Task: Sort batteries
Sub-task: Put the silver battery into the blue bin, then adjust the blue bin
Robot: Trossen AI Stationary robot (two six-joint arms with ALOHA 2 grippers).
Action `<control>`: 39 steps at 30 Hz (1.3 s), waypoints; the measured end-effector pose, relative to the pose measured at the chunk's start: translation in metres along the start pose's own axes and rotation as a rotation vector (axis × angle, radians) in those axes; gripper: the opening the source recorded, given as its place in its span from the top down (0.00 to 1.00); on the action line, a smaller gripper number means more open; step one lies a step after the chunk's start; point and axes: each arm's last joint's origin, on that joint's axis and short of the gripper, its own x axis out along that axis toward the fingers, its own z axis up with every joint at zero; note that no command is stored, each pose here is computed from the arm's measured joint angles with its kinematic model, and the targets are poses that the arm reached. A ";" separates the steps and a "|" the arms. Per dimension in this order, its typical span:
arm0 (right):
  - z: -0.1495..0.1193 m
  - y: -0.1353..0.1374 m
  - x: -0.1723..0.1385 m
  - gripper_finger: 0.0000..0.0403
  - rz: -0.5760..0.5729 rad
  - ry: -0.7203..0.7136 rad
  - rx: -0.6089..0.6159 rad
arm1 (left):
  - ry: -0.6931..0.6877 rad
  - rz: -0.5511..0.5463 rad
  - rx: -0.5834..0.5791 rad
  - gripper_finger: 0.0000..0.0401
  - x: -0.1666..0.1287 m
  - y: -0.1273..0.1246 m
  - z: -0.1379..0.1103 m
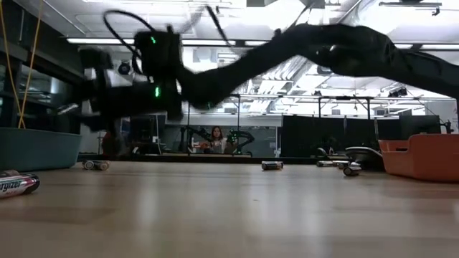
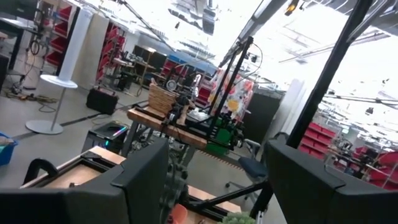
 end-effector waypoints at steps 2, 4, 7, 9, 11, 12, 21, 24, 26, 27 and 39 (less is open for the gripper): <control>-0.005 -0.004 0.000 0.73 -0.007 0.052 -0.002 | -0.003 0.000 -0.001 0.38 0.000 0.000 0.000; -0.008 0.000 0.001 0.66 -0.059 0.106 -0.024 | -0.007 -0.002 -0.003 0.38 0.000 0.000 0.001; -0.010 0.006 0.000 0.55 -0.047 0.133 -0.069 | -0.007 -0.002 -0.004 0.38 0.000 0.000 0.001; -0.005 0.013 0.001 0.50 -0.009 0.151 -0.108 | -0.007 -0.001 -0.019 0.38 0.000 0.000 0.001; 0.009 0.023 0.002 0.47 0.047 0.176 -0.164 | -0.004 0.001 -0.027 0.38 0.000 0.000 0.000; 0.019 0.031 0.002 0.46 0.073 0.202 -0.190 | -0.001 0.003 -0.025 0.38 0.000 0.000 0.000; 0.089 0.088 -0.021 0.58 -0.062 0.539 -0.530 | -0.004 0.028 0.012 0.38 0.000 0.001 0.000; 0.100 0.120 -0.052 0.62 -0.208 0.688 -0.735 | -0.001 0.029 0.039 0.38 0.000 0.001 0.000; 0.108 0.136 -0.078 0.63 -0.363 0.772 -0.874 | 0.005 0.050 0.061 0.38 0.000 0.002 -0.001; 0.112 0.141 -0.090 0.64 -0.440 0.813 -0.930 | 0.012 0.074 0.068 0.38 0.000 0.003 -0.003; 0.160 0.179 -0.226 0.68 -0.820 0.931 -1.025 | 0.850 0.654 -0.021 0.44 0.017 0.040 -0.099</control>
